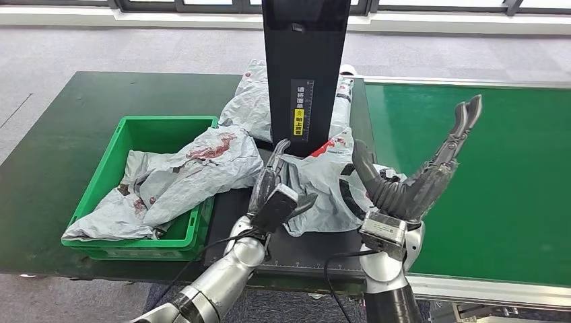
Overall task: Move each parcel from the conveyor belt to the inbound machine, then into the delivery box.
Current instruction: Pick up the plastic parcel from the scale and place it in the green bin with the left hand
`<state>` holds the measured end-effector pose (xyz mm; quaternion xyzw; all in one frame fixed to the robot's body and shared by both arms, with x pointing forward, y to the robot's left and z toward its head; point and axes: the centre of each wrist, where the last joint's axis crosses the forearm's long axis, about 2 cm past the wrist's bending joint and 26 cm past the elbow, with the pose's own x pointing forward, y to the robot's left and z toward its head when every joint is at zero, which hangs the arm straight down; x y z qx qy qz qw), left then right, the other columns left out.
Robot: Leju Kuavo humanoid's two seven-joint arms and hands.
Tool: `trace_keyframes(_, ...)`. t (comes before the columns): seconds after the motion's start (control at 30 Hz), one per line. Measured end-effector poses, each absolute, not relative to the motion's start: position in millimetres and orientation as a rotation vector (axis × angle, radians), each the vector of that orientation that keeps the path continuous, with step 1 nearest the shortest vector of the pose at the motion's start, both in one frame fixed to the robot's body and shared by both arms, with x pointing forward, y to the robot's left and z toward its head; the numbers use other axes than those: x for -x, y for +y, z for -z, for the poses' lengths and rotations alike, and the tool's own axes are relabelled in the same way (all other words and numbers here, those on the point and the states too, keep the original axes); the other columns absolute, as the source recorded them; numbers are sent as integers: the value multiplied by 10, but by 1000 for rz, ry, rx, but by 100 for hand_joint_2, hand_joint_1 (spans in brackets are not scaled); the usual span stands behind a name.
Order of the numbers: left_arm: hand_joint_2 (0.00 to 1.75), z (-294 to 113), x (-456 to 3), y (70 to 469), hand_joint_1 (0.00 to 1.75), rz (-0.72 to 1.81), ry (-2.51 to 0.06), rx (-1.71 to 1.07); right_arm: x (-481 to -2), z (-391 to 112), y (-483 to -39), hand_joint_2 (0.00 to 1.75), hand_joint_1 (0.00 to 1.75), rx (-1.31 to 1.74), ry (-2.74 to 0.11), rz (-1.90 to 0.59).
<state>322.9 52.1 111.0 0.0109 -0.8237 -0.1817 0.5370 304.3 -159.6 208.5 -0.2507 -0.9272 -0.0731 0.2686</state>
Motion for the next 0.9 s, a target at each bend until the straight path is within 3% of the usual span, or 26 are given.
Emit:
trace_keyframes(0.37, 175, -992, -3261, 548, 0, 569, -1866, -77, -3033, -2132, -1572, 175, 0, 665, -2521, 201)
trace_keyframes(0.53, 175, -948, -3220, 534, 3, 811, -1733, -378, -3010, -2216, -1544, 175, 0, 652, -2555, 214)
trace_keyframes(0.67, 175, -859, -3110, 480, 172, 1128, -1605, -633, -2995, -2262, -1531, 175, 0, 643, -2574, 225)
trace_keyframes(0.9, 175, -774, -3009, 433, 175, 1404, -1546, -820, -2973, -2319, -1539, 175, 0, 639, -2595, 242)
